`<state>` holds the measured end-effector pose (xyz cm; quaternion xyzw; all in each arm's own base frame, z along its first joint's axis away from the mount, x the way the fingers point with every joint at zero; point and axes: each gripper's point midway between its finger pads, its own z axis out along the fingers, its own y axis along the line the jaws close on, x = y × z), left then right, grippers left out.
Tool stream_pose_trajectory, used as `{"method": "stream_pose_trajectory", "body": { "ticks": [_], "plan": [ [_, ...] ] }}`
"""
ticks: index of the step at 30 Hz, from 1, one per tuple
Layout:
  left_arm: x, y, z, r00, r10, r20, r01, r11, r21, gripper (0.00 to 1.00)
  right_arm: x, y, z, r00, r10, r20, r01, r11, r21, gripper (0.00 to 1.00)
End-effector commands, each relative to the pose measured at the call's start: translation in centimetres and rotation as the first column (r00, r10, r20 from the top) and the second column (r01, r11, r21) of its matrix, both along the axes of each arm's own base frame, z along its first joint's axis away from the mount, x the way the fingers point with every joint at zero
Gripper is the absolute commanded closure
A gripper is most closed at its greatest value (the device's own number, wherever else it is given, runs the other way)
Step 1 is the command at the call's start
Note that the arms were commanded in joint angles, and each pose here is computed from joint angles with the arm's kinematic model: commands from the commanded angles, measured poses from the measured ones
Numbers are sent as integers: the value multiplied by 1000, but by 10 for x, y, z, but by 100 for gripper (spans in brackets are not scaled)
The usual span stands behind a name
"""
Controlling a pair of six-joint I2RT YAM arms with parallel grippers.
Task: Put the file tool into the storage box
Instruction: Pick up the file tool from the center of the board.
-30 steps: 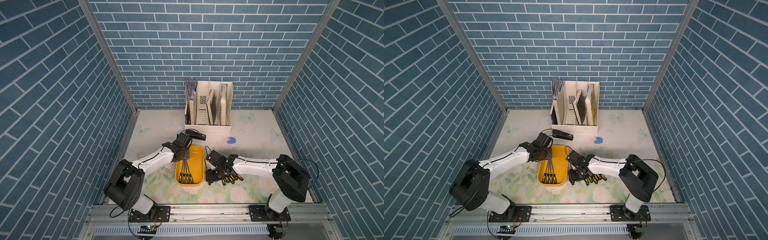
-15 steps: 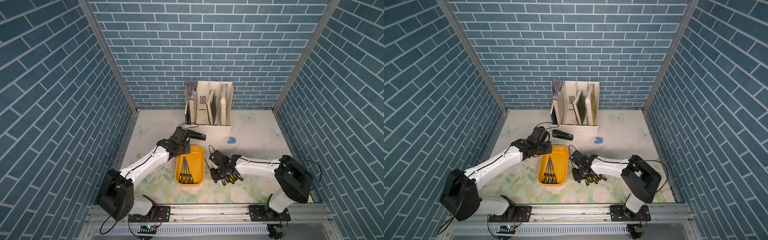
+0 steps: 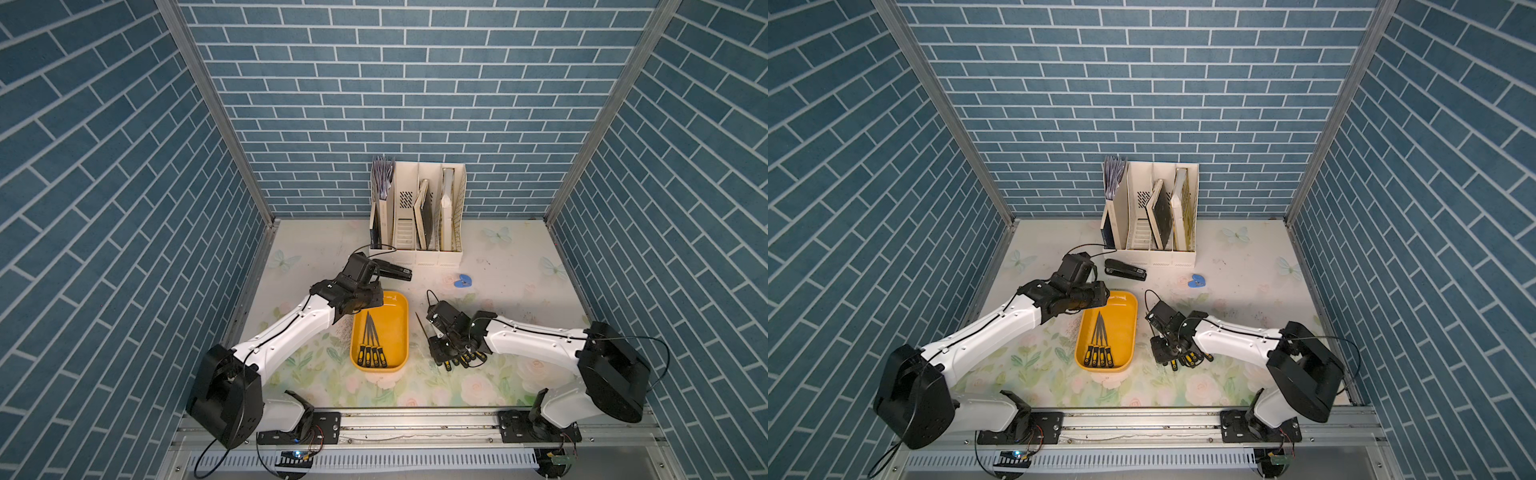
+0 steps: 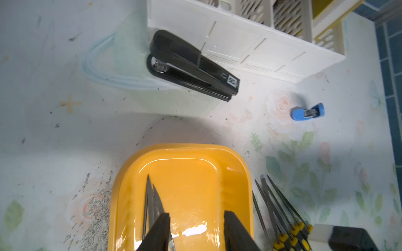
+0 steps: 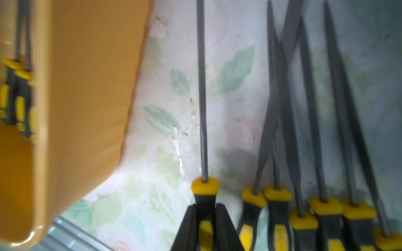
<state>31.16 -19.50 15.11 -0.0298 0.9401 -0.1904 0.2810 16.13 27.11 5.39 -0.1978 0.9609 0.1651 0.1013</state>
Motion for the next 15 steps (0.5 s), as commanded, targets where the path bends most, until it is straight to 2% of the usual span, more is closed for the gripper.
{"method": "stream_pose_trajectory", "body": {
  "ticks": [1, 4, 8, 15],
  "plan": [
    [-4, -26, 18, 999, -27, 27, 32, 982, -184, 38, 2, -7, 28, 998, 8, 60, -9, 1000, 26, 96],
    [-7, -47, 28, 999, -37, 40, 48, 952, -303, 30, 2, -5, 45, 996, 3, 89, -10, 996, 84, 95],
    [-8, -59, 28, 1000, -5, 31, 17, 923, -383, 29, -1, 10, 69, 996, 11, 89, -27, 984, 178, 95],
    [-7, -68, 4, 999, 26, -30, -36, 918, -395, 29, -5, 32, 75, 996, 39, 77, -56, 970, 237, 94]
  ]
}}
